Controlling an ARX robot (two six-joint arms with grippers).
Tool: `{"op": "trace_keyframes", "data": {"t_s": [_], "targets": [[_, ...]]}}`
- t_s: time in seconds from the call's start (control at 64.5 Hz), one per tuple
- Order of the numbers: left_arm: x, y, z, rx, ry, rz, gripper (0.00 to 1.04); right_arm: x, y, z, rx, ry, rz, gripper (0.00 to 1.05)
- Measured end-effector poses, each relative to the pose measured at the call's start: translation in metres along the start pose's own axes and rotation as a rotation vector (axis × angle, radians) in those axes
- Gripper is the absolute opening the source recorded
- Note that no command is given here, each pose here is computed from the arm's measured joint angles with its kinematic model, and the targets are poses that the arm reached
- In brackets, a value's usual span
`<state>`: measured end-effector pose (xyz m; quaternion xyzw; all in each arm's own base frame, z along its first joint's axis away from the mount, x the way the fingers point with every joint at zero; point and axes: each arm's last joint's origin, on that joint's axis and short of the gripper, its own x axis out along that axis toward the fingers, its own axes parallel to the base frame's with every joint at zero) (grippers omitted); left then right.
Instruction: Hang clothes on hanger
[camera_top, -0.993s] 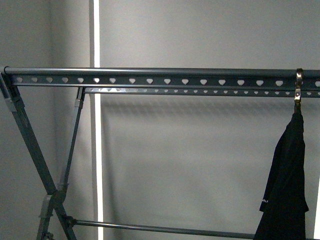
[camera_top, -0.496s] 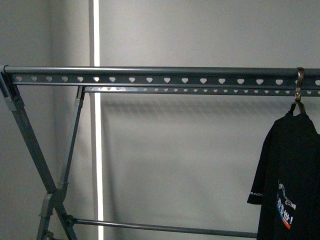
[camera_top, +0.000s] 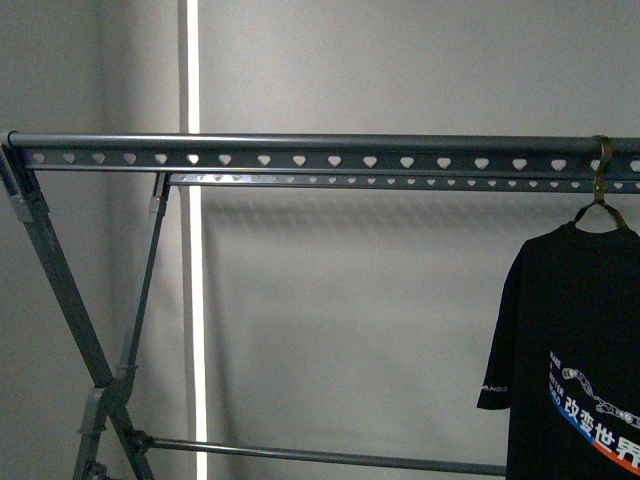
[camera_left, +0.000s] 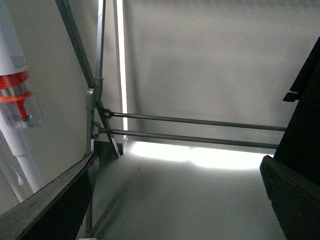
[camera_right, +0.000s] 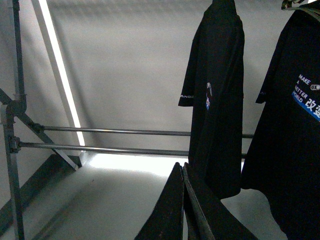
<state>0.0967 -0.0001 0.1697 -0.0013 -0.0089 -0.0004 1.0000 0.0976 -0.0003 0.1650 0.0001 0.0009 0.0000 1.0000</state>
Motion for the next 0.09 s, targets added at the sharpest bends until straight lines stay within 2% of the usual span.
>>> {"op": "trace_keyframes", "data": {"t_s": [0.047,0.093], "targets": [[0.0,0.0,0.0,0.0,0.0,0.0,0.98,0.0,0.0,0.0,-0.001,0.0,0.0,0.03],[0.0,0.0,0.0,0.0,0.0,0.0,0.98,0.0,0.0,0.0,-0.001,0.0,0.0,0.09]]}}
